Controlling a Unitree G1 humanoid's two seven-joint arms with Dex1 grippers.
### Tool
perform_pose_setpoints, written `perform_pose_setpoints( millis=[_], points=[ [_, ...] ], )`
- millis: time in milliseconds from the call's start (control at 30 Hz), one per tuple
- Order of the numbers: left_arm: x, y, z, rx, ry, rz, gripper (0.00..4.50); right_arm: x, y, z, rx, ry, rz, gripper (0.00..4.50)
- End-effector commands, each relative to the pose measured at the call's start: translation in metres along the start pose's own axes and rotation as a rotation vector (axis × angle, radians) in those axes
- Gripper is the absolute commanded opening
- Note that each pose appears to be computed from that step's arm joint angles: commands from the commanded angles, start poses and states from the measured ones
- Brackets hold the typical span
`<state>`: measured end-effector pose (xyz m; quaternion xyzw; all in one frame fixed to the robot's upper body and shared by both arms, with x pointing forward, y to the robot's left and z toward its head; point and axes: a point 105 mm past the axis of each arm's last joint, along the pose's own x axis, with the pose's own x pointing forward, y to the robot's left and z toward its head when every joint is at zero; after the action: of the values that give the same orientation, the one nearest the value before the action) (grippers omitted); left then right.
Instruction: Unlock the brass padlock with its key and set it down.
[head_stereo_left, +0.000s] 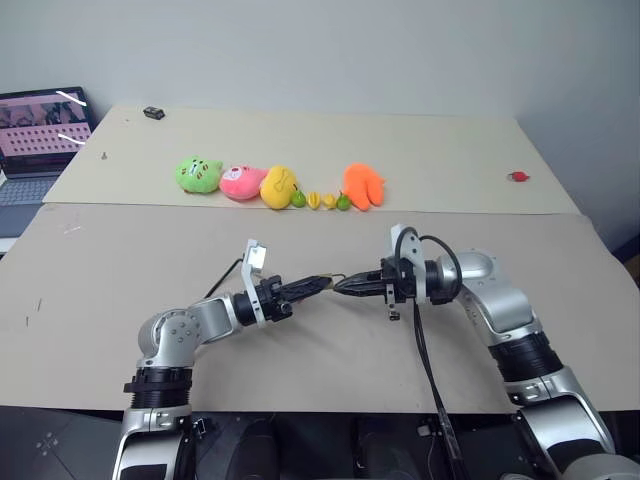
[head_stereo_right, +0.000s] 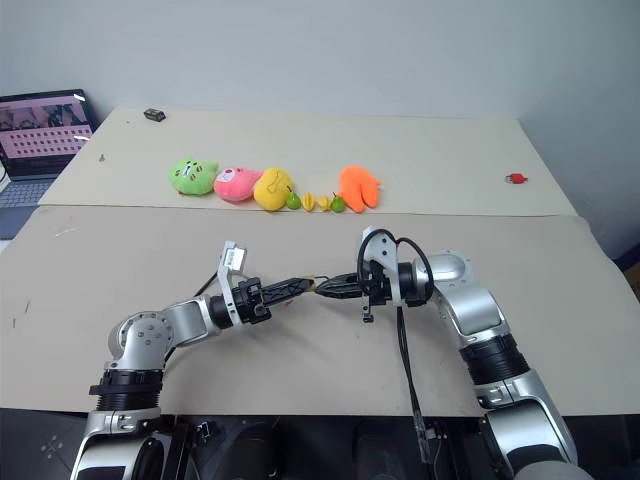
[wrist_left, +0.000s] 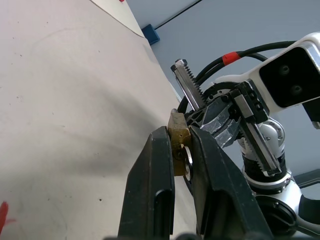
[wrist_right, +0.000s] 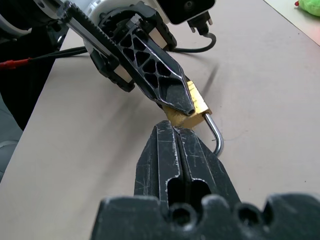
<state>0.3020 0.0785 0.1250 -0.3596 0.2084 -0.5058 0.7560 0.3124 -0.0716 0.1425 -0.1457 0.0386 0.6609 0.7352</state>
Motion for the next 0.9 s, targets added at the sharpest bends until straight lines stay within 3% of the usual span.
perform_pose_setpoints(
  millis=[33, 400, 700, 900],
  points=[
    [0.002, -0.021, 0.004, 0.037, 0.002, -0.075, 0.03, -0.002, -0.009, 0.012, -0.068, -0.013, -0.018, 0.05],
    [-0.004, -0.024, 0.003, 0.021, -0.003, -0.072, 0.03, -0.002, -0.017, 0.016, -0.089, -0.018, -0.026, 0.05],
    [-0.004, -0.021, 0.004, 0.008, -0.02, -0.054, 0.03, -0.009, -0.044, 0.037, -0.122, -0.074, -0.125, 0.05],
    [-0.014, -0.004, 0.014, -0.003, -0.087, 0.044, 0.03, -0.015, -0.033, 0.016, -0.112, -0.008, -0.098, 0.05]
  ],
)
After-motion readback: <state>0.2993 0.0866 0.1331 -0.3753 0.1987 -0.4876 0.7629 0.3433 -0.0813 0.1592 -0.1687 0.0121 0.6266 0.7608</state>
